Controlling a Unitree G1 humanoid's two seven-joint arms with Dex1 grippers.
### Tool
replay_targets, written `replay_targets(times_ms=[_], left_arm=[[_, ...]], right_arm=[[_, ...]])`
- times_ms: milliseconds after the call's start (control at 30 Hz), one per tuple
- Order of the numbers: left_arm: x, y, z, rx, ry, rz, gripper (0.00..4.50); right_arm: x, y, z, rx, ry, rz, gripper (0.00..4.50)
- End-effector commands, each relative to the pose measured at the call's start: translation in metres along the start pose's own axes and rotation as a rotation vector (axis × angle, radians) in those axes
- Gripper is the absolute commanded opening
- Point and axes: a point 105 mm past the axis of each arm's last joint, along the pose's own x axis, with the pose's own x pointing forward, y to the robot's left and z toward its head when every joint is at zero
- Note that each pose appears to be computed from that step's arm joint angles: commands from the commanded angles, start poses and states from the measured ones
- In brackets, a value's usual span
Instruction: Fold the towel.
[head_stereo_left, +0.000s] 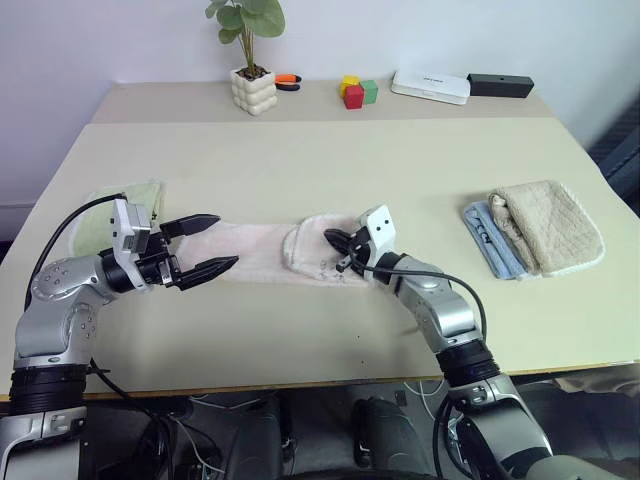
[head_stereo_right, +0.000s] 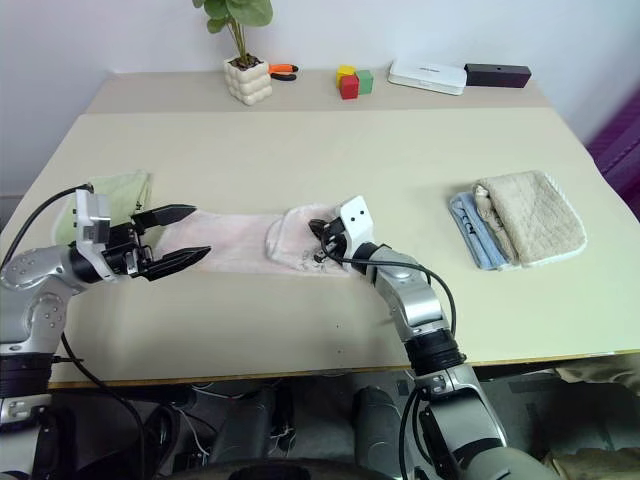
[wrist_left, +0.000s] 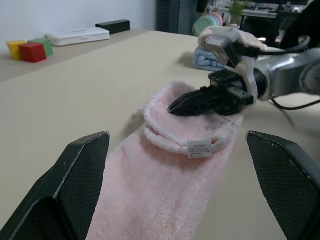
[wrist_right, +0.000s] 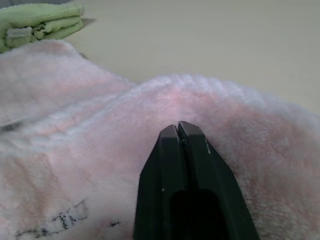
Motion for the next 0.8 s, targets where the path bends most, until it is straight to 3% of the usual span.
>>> replay_targets(times_ms=[33,167,333,467,600,800], left_arm=[[0.004,-0.004,0.008,0.04,-0.026,-0.013,4.5],[0.006,-0.005,0.007,0.035,-0.027,-0.011,4.5],[0.007,-0.005,0.007,0.032,-0.027,-0.011,4.5],[0.009,-0.005,0.007,0.033,-0.03,-0.013,4.5],[0.009,-0.004,0.005,0.023,-0.018,-0.009,4.5],[0.002,0.005,-0.017,-0.108,0.114,0.1,4.5]], right_arm=[[-0.001,0.006,-0.022,-0.093,0.042,-0.01,0.02],[0.001,0.013,-0.012,-0.105,0.002,0.046,0.02],[-0.001,0.016,0.0,-0.116,-0.031,0.089,2.25],[-0.002,0.016,0.005,-0.129,-0.037,0.101,4.38],[-0.005,0.01,0.019,-0.128,-0.061,0.096,4.45],[-0.014,0.0,0.067,-0.167,-0.127,0.118,4.45]])
